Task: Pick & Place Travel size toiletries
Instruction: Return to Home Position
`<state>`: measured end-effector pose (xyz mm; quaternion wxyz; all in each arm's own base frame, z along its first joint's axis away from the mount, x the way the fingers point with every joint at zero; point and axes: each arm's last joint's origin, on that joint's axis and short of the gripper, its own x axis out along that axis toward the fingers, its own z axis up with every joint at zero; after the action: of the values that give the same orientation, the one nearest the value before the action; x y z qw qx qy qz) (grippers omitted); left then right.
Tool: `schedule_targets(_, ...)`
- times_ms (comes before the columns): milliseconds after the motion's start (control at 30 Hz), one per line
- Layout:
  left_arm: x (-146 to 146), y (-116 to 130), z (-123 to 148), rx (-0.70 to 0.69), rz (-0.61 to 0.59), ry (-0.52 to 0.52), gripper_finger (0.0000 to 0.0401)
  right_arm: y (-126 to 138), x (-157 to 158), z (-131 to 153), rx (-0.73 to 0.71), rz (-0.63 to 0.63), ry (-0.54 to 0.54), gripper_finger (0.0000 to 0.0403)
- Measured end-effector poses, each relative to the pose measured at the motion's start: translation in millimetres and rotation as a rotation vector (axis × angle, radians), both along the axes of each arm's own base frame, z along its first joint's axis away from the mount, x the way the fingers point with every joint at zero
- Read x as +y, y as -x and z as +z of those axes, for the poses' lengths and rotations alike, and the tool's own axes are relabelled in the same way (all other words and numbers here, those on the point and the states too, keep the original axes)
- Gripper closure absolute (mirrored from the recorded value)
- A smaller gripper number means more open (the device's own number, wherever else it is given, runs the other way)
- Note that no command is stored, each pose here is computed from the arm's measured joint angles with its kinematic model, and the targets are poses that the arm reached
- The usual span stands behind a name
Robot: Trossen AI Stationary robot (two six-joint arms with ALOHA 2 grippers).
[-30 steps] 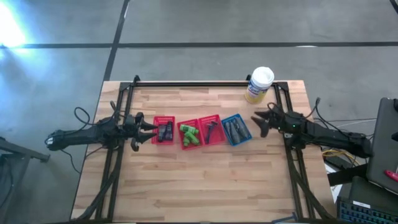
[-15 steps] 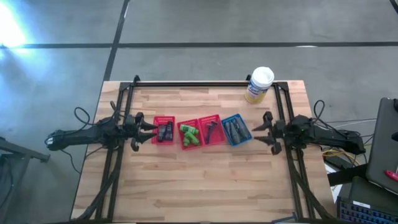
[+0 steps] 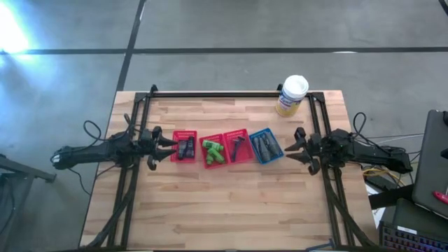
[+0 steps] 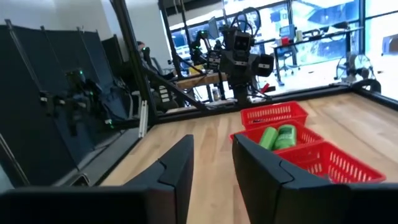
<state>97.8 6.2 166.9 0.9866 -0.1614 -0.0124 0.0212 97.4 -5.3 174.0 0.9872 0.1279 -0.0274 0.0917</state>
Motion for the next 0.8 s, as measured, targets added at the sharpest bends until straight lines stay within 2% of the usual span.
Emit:
schedule_targets(500, 0.0, 0.0, 0.0, 0.000, 0.000, 0.000, 0.0222, 0.0, 0.0, 0.0, 0.000, 0.000, -0.004, 0.0345)
schedule_targets(800, 0.0, 0.0, 0.0, 0.000, 0.000, 0.000, 0.0222, 0.0, 0.0, 0.0, 0.000, 0.000, -0.004, 0.0360)
